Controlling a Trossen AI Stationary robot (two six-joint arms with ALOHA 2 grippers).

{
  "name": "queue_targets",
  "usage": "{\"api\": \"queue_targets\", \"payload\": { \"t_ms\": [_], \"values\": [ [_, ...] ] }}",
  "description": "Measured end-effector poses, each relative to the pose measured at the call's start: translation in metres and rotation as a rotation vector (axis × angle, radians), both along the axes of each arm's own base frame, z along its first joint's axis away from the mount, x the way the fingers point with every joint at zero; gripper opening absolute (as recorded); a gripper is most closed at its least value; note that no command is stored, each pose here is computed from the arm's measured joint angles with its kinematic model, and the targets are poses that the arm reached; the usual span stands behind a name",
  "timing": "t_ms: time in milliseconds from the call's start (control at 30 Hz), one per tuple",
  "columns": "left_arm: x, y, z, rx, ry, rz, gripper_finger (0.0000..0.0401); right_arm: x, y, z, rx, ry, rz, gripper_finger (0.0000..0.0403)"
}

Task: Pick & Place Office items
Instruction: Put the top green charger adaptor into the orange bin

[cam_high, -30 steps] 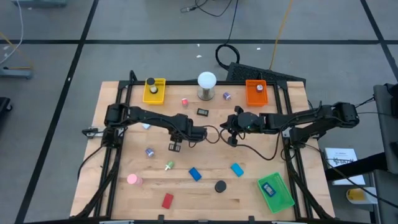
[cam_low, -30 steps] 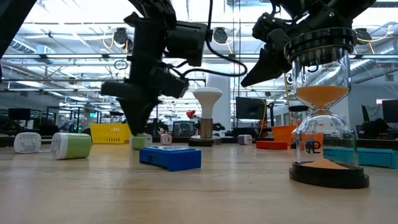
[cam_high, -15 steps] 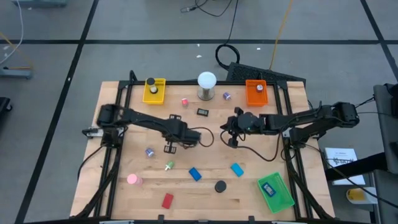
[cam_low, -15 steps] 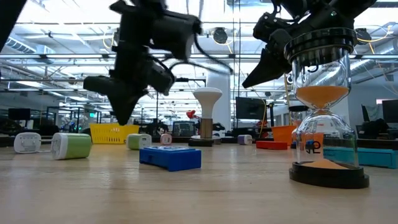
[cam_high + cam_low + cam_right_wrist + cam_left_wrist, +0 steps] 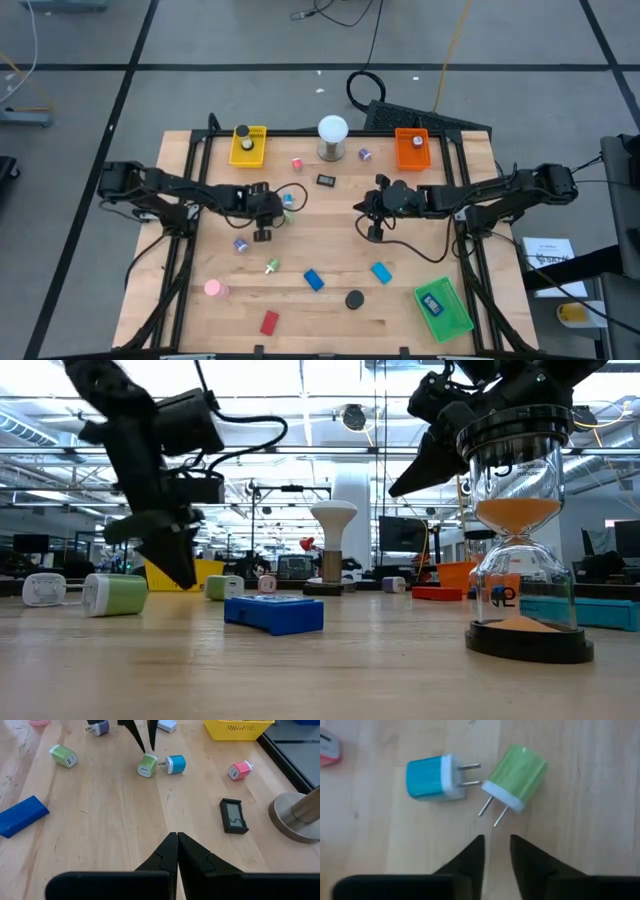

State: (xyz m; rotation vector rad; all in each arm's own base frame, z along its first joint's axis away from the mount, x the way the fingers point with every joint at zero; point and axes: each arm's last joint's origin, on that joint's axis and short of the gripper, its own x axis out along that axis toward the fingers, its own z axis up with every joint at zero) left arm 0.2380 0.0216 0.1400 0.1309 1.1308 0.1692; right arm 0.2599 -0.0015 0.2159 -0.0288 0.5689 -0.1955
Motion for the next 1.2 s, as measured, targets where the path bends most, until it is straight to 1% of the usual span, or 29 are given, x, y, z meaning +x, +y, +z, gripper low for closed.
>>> {"api": "queue_targets", "payload": {
  "t_ms": [167,233,300,400,633,800,933,1200],
  "values": [
    [0.0024,0.0067,-0.0078,0.038,-0.105,-0.036,0.0181,0.0,0.0,0.0,0.001,0.0,0.0,0.0004],
    [0.0017,0.0089,-0.0092,0.047,-0.109,-0.036,0.0199,0.0,0.0,0.0,0.001,0.0,-0.001,0.0004],
    [0.0011,0.0101,-0.0096,0.042,-0.109,-0.022,0.0203,0.0,0.0,0.0,0.001,0.0,-0.001,0.0004],
    [0.0015,0.009,-0.0095,0.032,-0.112,-0.03,0.0185,0.0001,0.0,0.0001,0.0,-0.001,0.0,0.0004],
    [0.0038,0.0029,-0.0085,0.033,-0.131,-0.061,0.0097,0.0005,0.0,0.0007,0.0,-0.009,0.0,0.0004],
    [0.0063,0.0016,-0.0068,0.035,-0.161,-0.068,0.0055,0.0005,0.0,0.0007,0.0,-0.009,0.0,0.0004],
    [0.0058,0.0017,-0.0071,0.037,-0.153,-0.071,0.0038,0.0005,0.0,0.0007,0.0,-0.009,0.0,0.0004],
    [0.0067,0.0016,-0.0116,0.054,-0.128,-0.102,0.0035,0.0005,0.0,0.0007,-0.006,-0.008,0.004,0.0004]
  ]
}}
